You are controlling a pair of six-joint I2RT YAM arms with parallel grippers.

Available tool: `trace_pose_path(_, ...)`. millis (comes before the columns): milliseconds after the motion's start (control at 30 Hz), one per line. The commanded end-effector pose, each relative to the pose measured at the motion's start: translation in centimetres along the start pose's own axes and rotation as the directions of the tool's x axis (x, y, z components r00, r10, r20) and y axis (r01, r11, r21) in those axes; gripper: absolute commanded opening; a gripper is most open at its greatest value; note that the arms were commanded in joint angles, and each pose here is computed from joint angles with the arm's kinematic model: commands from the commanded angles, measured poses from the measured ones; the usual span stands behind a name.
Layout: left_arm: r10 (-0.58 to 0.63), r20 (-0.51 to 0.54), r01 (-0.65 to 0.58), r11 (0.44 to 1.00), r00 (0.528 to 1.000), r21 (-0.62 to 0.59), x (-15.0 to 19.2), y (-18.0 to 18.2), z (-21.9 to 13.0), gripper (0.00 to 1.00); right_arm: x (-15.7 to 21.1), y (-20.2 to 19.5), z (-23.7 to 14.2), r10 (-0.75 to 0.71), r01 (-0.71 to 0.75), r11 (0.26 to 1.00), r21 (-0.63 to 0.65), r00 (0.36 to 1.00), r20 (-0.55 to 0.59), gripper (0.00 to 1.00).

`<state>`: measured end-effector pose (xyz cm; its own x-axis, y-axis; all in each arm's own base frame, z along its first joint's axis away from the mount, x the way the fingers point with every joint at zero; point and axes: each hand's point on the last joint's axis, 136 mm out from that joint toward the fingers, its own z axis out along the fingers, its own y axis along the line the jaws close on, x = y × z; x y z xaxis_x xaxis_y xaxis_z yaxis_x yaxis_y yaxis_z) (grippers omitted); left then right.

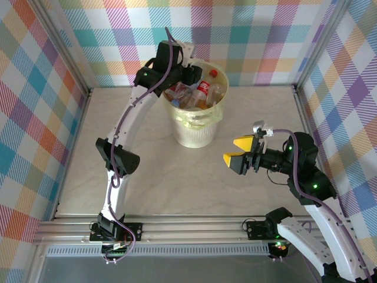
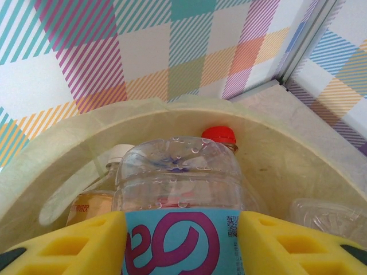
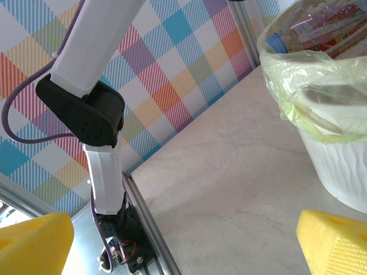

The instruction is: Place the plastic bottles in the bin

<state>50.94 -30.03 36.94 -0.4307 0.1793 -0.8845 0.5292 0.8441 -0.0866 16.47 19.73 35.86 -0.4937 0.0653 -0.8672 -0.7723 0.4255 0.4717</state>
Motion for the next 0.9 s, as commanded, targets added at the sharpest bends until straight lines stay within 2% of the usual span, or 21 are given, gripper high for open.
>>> trace_pose_path(0, -0.01, -0.082, 0.013, 0.999, 0.997, 0.037, 2.4, -1.0, 0.9, 0.53, -0.3, 0.4, -0.2, -0.028, 0.028, 1.0, -0.005, 1.0, 0.011, 1.0)
trace_pose_path(100, -0.008, -0.07, 0.01, 0.999, 0.997, 0.033, 2.0, -1.0, 0.6, 0.53, -0.3, 0.4, -0.2, -0.029, 0.029, 1.0, -0.005, 0.999, 0.012, 1.0)
trace_pose_path(200, -0.011, -0.029, 0.012, 0.999, 1.0, 0.033, 0.7, -1.0, -0.1, 0.58, -0.3, 0.3, -0.1, -0.027, 0.028, 1.0, -0.006, 1.0, 0.01, 1.0)
trace_pose_path(400, -0.018, 0.08, 0.016, 0.999, 0.997, 0.03, -2.7, -1.2, -2.3, 0.74, -0.4, 0.1, 0.0, -0.028, 0.028, 1.0, -0.002, 1.0, 0.012, 1.0)
trace_pose_path(600, -0.031, 0.168, 0.024, 0.999, 0.985, 0.044, -5.3, -1.5, -4.2, 0.79, -0.5, 0.1, 0.1, -0.035, 0.035, 0.999, -0.003, 0.999, 0.016, 1.0)
trace_pose_path(867, -0.022, 0.191, 0.016, 0.999, 0.981, 0.036, -6.3, -1.7, -7.4, 0.87, -0.8, 0.3, 0.0, -0.045, 0.045, 0.999, -0.005, 0.999, 0.023, 1.0)
